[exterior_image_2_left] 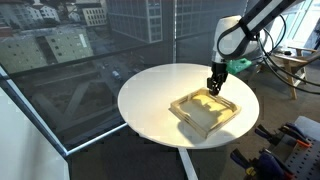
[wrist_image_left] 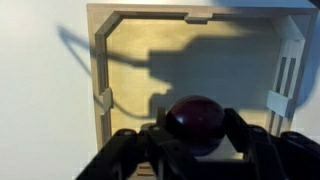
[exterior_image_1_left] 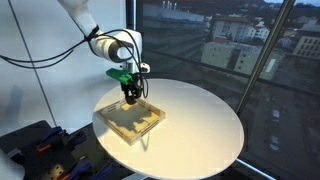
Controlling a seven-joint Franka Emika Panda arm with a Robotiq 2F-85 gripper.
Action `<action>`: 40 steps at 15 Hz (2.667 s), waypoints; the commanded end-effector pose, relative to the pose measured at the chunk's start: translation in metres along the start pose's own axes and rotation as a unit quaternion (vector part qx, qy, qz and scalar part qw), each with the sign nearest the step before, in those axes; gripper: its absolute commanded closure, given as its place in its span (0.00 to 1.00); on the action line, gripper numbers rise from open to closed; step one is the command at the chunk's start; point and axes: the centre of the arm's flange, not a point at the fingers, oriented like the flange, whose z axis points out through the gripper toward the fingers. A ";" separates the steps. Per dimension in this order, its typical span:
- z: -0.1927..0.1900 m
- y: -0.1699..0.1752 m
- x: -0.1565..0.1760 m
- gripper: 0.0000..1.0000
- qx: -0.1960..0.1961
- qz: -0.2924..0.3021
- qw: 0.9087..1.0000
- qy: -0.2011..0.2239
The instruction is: Put the plum plush toy on the tray
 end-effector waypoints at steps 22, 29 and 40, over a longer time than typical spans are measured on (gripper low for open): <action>0.075 0.011 0.013 0.66 -0.005 0.026 0.999 -0.019; 0.079 0.012 0.014 0.66 -0.006 0.032 0.999 -0.022; 0.081 0.015 0.015 0.00 -0.006 0.039 0.999 -0.023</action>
